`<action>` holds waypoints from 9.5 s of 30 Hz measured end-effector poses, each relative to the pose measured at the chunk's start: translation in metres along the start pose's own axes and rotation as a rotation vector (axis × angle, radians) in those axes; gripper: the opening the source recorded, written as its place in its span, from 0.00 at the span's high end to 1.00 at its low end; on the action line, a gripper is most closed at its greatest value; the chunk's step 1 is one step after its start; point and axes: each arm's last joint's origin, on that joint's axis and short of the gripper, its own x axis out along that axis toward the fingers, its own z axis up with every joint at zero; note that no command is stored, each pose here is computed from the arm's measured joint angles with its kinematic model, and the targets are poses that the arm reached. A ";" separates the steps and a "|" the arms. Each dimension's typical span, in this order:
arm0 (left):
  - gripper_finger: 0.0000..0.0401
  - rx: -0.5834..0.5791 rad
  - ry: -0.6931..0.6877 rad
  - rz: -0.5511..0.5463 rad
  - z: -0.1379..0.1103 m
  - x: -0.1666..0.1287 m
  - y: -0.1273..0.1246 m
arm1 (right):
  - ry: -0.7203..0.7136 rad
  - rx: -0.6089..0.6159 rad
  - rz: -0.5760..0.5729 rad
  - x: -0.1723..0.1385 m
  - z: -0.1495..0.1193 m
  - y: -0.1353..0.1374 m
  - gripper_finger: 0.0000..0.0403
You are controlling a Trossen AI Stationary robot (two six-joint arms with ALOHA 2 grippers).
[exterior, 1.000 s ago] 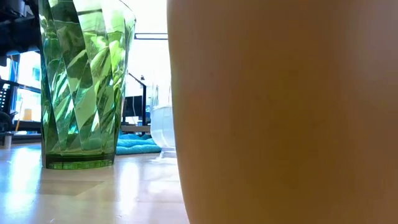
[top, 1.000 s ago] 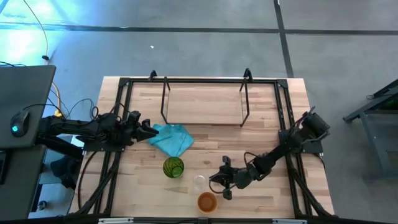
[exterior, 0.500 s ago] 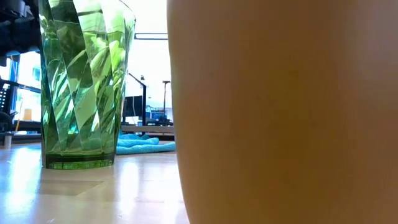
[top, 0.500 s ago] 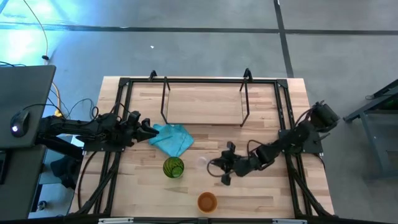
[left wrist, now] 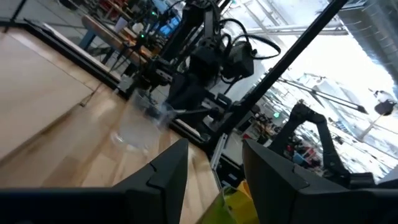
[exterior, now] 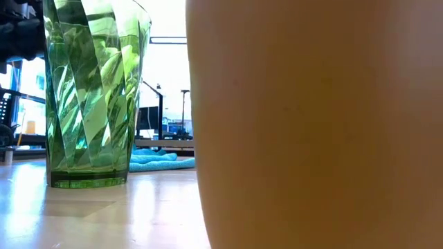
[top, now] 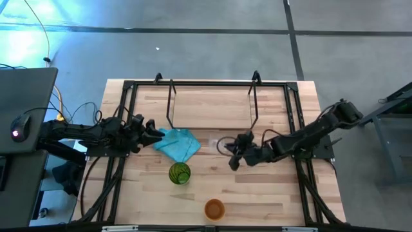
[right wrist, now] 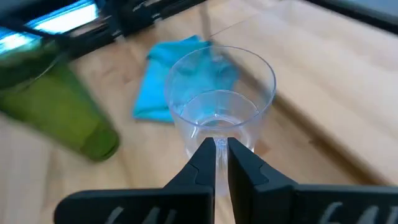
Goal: Stack small to large cups/mugs on shelf
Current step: Put the transparent mug on the shelf
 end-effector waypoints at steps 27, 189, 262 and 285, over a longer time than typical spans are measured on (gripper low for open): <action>0.64 0.111 -0.123 0.059 0.007 0.000 -0.001 | -0.139 0.206 -0.358 0.033 0.042 -0.069 1.00; 0.64 0.137 -0.152 0.093 0.008 -0.001 -0.001 | 0.216 0.315 -0.933 0.108 0.086 -0.074 0.94; 0.64 0.135 -0.152 0.092 0.008 -0.001 -0.001 | 0.258 0.304 -0.968 0.100 0.080 -0.071 0.79; 0.64 0.137 -0.152 0.093 0.008 -0.001 -0.001 | 0.271 0.291 -0.980 0.098 0.079 -0.072 0.79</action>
